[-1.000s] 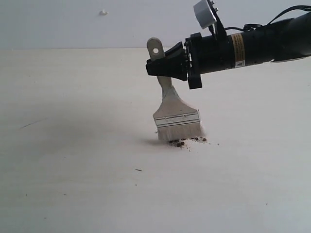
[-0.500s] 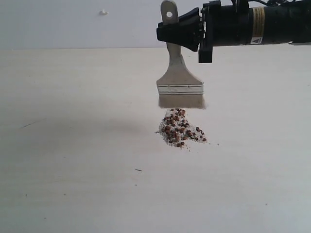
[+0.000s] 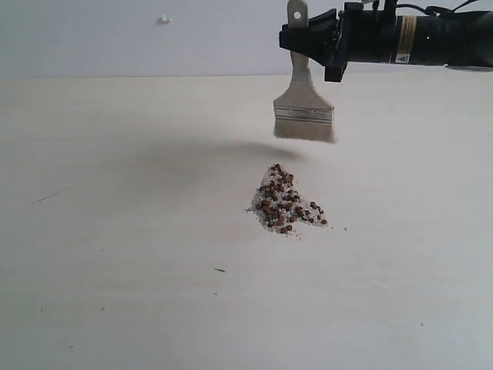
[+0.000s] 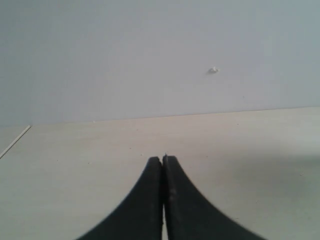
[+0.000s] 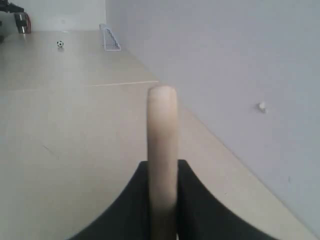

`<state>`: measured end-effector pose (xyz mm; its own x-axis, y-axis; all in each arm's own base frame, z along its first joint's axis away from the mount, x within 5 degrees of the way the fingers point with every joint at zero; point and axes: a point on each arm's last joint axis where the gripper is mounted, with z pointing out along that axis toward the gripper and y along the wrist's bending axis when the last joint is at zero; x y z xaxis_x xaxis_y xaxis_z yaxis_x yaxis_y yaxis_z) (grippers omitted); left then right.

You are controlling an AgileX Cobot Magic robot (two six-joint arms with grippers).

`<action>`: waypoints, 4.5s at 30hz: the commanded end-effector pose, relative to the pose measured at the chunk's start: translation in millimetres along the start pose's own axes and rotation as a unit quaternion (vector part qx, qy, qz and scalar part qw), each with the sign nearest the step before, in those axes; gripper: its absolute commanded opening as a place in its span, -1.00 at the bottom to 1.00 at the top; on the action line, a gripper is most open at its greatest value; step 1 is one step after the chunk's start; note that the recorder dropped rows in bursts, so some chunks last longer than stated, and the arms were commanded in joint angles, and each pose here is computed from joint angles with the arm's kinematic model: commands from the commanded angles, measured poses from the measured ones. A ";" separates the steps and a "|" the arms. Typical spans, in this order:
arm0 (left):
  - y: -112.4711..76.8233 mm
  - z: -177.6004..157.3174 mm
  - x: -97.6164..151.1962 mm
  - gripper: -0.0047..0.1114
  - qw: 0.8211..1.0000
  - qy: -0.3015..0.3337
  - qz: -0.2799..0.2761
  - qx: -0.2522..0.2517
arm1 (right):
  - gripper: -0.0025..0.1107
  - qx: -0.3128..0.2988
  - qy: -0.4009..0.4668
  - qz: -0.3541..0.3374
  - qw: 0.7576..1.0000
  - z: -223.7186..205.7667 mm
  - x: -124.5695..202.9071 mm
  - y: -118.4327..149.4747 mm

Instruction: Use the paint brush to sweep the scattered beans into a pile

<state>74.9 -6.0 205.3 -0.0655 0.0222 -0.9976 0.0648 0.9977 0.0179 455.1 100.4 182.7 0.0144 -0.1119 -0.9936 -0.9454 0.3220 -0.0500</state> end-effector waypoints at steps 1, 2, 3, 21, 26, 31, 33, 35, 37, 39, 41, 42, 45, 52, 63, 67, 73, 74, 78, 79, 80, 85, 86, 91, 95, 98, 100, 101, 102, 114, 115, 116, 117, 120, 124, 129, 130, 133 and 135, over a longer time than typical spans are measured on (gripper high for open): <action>0.2 -0.3 0.6 -0.92 1.000 0.000 -0.001 -0.002 | -0.96 -0.007 -0.001 -0.011 1.000 6.1 10.0 -11.5; 0.2 -0.3 0.6 -0.92 1.000 0.000 -0.001 -0.002 | -0.96 -0.007 -0.001 -0.011 1.000 6.8 12.1 -12.7; 0.2 -0.3 0.6 -0.92 1.000 0.000 -0.001 -0.002 | -0.96 -0.007 0.000 -0.007 1.000 7.6 15.7 -13.8; 0.2 -0.3 0.6 -0.92 1.000 0.000 -0.001 -0.002 | -0.96 -0.047 0.062 0.052 0.996 7.5 31.7 -6.8; 0.2 -0.3 0.6 -0.92 1.000 0.000 -0.001 -0.002 | -0.96 -0.023 0.025 0.063 0.997 6.8 14.0 -10.9; 0.2 -0.3 0.6 -0.92 1.000 0.000 -0.001 -0.002 | -0.96 -0.029 0.030 0.034 0.999 3.2 -7.3 -7.8; 0.2 -0.3 0.6 -0.92 1.000 0.000 -0.001 -0.002 | -0.96 -0.036 0.042 0.020 0.998 1.2 -14.4 -5.0; 0.2 -0.3 0.6 -0.92 1.000 0.000 -0.001 -0.002 | -0.96 -0.039 0.047 0.011 0.998 -1.5 -23.9 -0.9; 0.2 -0.3 0.6 -0.92 1.000 0.000 -0.001 -0.002 | -0.96 -0.039 0.047 0.004 0.998 -5.3 -31.7 6.4; 0.2 -0.3 0.6 -0.92 1.000 0.000 -0.001 -0.002 | -0.96 -0.041 0.048 -0.015 0.998 -10.4 -39.1 17.5; 0.2 -0.3 0.6 -0.92 1.000 0.000 -0.001 -0.002 | -0.96 -0.042 0.047 -0.029 0.998 -14.9 -40.8 28.7; 0.2 -0.3 0.6 -0.92 1.000 0.000 -0.001 -0.002 | -0.96 -0.040 0.042 -0.034 0.998 -16.9 -39.8 34.6; 0.2 -0.3 0.6 -0.92 1.000 0.000 -0.001 -0.002 | -0.96 -0.026 0.026 -0.040 0.999 -21.7 -32.6 45.9; 0.2 -0.3 0.6 -0.92 1.000 0.000 -0.001 -0.002 | -0.96 0.011 -0.017 -0.037 0.999 -20.5 -39.2 37.8; 0.2 -0.3 0.6 -0.92 1.000 0.000 -0.001 -0.002 | -0.96 0.015 -0.030 -0.019 0.999 2.4 -4.7 17.1; 0.2 -0.3 0.6 -0.92 1.000 0.000 -0.001 -0.002 | -0.96 0.014 -0.026 -0.009 1.000 3.8 4.5 16.5; 0.2 -0.3 0.6 -0.92 1.000 0.000 -0.001 -0.002 | -0.96 0.002 -0.008 0.034 0.999 6.6 26.1 17.4; 0.2 -0.3 0.6 -0.92 1.000 0.000 -0.001 -0.002 | -0.96 -0.002 -0.003 0.037 0.999 6.6 26.9 18.3; 0.2 -0.3 0.6 -0.92 1.000 0.000 -0.001 -0.002 | -0.96 -0.032 0.023 0.045 0.998 11.0 30.8 25.8; 0.2 -0.3 0.6 -0.92 1.000 0.000 -0.001 -0.002 | -0.96 -0.039 0.027 0.046 0.998 13.2 31.2 28.1; 0.2 -0.3 0.6 -0.92 1.000 0.000 -0.001 -0.002 | -0.96 -0.045 0.032 0.048 0.997 15.3 31.6 30.3; 0.2 -0.3 0.6 -0.92 1.000 0.000 -0.001 -0.002 | -0.96 -0.069 0.049 0.058 0.995 22.6 33.4 38.5; 0.2 -0.3 0.6 -0.92 1.000 0.000 -0.001 -0.002 | -0.96 -0.072 0.051 0.060 0.994 23.8 33.5 39.7; 0.2 -0.3 0.6 -0.92 1.000 0.000 -0.001 -0.002 | -0.96 -0.087 0.067 0.067 0.992 25.2 31.7 44.1; 0.2 -0.3 0.6 -0.92 1.000 0.000 -0.001 -0.002 | -0.96 -0.101 0.079 0.061 0.990 25.6 21.2 48.7; 0.2 -0.3 0.6 -0.92 1.000 0.000 -0.001 -0.002 | -0.96 -0.107 0.084 0.067 0.988 27.7 15.2 52.3; 0.2 -0.3 0.6 -0.92 1.000 0.000 -0.001 -0.002 | -0.96 -0.111 0.087 0.069 0.988 29.1 14.8 54.0; 0.2 -0.3 0.6 -0.92 1.000 0.000 -0.001 -0.002 | -0.96 -0.113 0.088 0.068 0.987 29.7 14.9 54.7; 0.2 -0.3 0.6 -0.92 1.000 0.000 -0.001 -0.002 | -0.96 -0.114 0.090 0.067 0.987 29.6 15.2 54.9; 0.2 -0.3 0.6 -0.92 1.000 0.000 -0.001 -0.002 | -0.96 -0.106 0.075 0.065 0.989 29.4 1.2 54.9; 0.2 -0.3 0.6 -0.92 1.000 0.000 -0.001 -0.002 | -0.96 -0.102 0.071 0.059 0.991 28.0 -2.2 53.9; 0.2 -0.3 0.6 -0.92 1.000 0.000 -0.001 -0.002 | -0.96 -0.099 0.066 0.054 0.991 27.5 -6.4 53.8; 0.2 -0.3 0.6 -0.92 1.000 0.000 -0.001 -0.002 | -0.96 -0.097 0.063 0.051 0.992 26.2 -10.3 53.5; 0.2 -0.3 0.6 -0.92 1.000 0.000 -0.001 -0.002 | -0.96 -0.093 0.057 0.038 0.993 24.6 -18.4 51.7; 0.2 -0.3 0.6 -0.92 1.000 0.000 -0.001 -0.002 | -0.96 -0.090 0.052 0.030 0.994 24.7 -23.0 48.7; 0.2 -0.3 0.6 -0.92 1.000 0.000 -0.001 -0.002 | -0.96 -0.079 0.035 0.037 0.996 25.0 -27.3 46.4; 0.2 -0.3 0.6 -0.92 1.000 0.000 -0.001 -0.002 | -0.96 -0.075 0.033 0.037 0.996 23.2 -28.5 45.1; 0.2 -0.3 0.6 -0.92 1.000 0.000 -0.001 -0.002 | -0.96 -0.055 0.022 0.070 0.996 14.9 -32.0 37.9; 0.2 -0.3 0.6 -0.92 1.000 0.000 -0.001 -0.002 | -0.96 -0.038 0.015 0.109 0.993 5.5 -34.3 31.4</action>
<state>74.9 -6.0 205.3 -0.0655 0.0222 -0.9976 0.0648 0.9977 0.0179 422.2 133.5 198.4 -0.1519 -0.1455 -0.9776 -0.9693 0.2156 0.1185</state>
